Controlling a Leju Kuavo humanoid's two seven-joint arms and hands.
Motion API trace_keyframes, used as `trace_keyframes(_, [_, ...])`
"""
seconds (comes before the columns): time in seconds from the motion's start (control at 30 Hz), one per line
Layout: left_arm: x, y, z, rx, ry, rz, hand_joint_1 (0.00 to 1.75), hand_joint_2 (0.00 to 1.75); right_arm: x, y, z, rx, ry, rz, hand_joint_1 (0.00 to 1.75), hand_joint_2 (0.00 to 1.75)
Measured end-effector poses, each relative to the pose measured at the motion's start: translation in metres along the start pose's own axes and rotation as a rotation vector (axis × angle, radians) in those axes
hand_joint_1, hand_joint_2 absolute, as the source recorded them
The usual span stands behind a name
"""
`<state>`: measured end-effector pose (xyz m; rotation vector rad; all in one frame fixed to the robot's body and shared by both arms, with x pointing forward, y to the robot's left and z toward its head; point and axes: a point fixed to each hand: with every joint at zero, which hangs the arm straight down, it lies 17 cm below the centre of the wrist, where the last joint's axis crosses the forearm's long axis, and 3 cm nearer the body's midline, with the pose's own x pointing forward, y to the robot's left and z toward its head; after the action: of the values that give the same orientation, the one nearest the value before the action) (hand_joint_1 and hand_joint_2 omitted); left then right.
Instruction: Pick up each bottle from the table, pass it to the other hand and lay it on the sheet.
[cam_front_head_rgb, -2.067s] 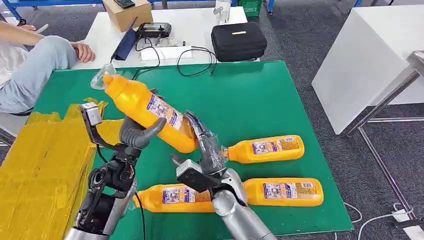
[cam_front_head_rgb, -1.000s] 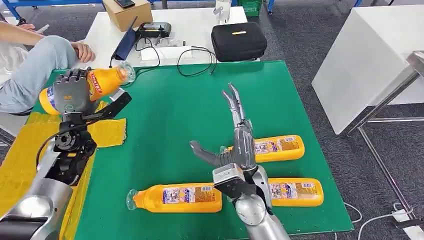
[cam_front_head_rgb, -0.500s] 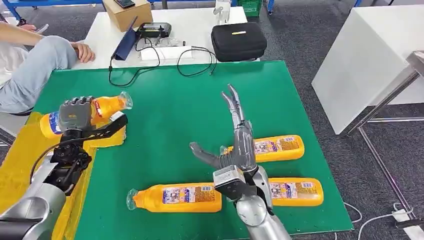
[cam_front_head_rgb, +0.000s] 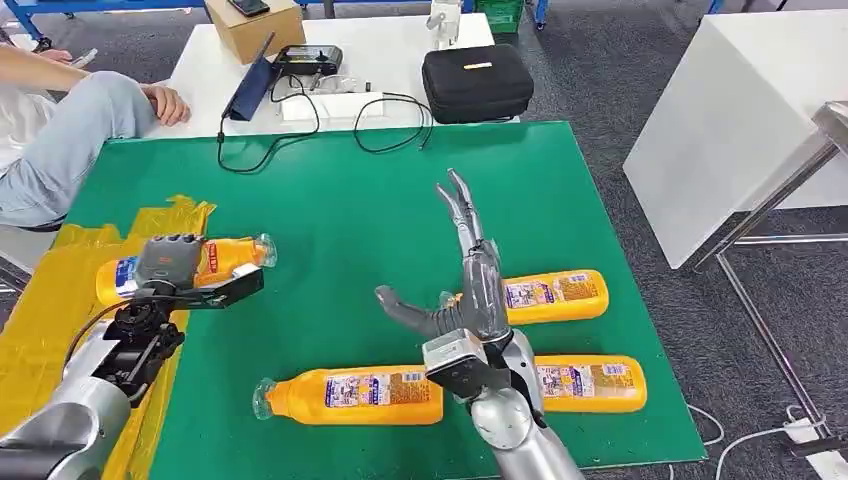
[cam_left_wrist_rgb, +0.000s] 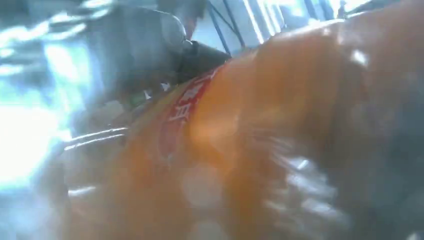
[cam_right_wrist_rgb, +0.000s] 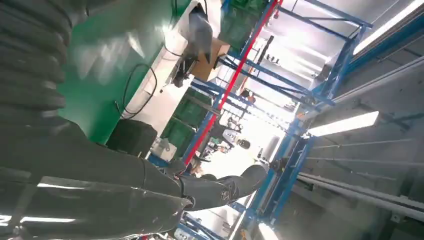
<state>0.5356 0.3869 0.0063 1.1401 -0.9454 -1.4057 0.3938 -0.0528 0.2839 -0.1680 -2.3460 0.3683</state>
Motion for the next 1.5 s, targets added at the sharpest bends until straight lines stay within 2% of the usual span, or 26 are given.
trace_keyframes(0.23, [-0.005,-0.015,0.005,-0.045,0.006,-0.026,1.75,1.75,-0.001,0.003,0.0,0.008,0.001,0.001,0.0,1.75])
trace_keyframes(0.27, [-0.006,-0.015,0.005,-0.047,0.006,-0.027,1.5,1.75,-0.002,0.003,0.0,0.009,0.001,0.001,0.0,1.75])
trace_keyframes(0.3, [-0.006,-0.017,0.005,-0.055,0.008,-0.028,0.33,1.75,-0.001,0.003,-0.001,0.009,0.001,0.0,0.0,1.75])
trace_keyframes(0.33, [-0.007,-0.02,0.006,-0.075,0.015,-0.027,0.0,1.75,-0.002,0.003,-0.001,0.01,0.0,0.0,0.0,1.75])
trace_keyframes(0.5, [-0.014,-0.036,0.01,-0.171,0.041,-0.028,0.0,1.75,-0.002,0.009,-0.002,0.036,-0.004,0.004,0.0,1.75])
trace_keyframes(0.63, [-0.017,-0.038,0.01,-0.197,0.059,-0.016,0.0,1.75,-0.001,0.016,-0.003,0.064,-0.008,0.008,0.0,1.75])
trace_keyframes(0.83, [-0.015,-0.03,0.006,-0.168,0.048,0.033,0.0,1.75,-0.006,0.025,-0.001,0.114,0.005,0.006,0.0,1.75])
trace_keyframes(1.13, [0.006,-0.016,0.002,-0.108,-0.027,0.22,0.0,1.75,-0.014,0.03,0.005,0.145,0.022,0.029,0.0,1.75])
trace_keyframes(1.33, [0.039,0.017,-0.001,-0.021,-0.17,0.513,0.0,1.75,-0.021,0.039,0.012,0.202,0.034,0.063,0.0,1.75])
trace_keyframes(1.5, [0.048,0.047,-0.005,0.033,-0.211,0.751,0.0,1.75,-0.032,0.058,0.028,0.306,0.051,0.115,0.0,1.75])
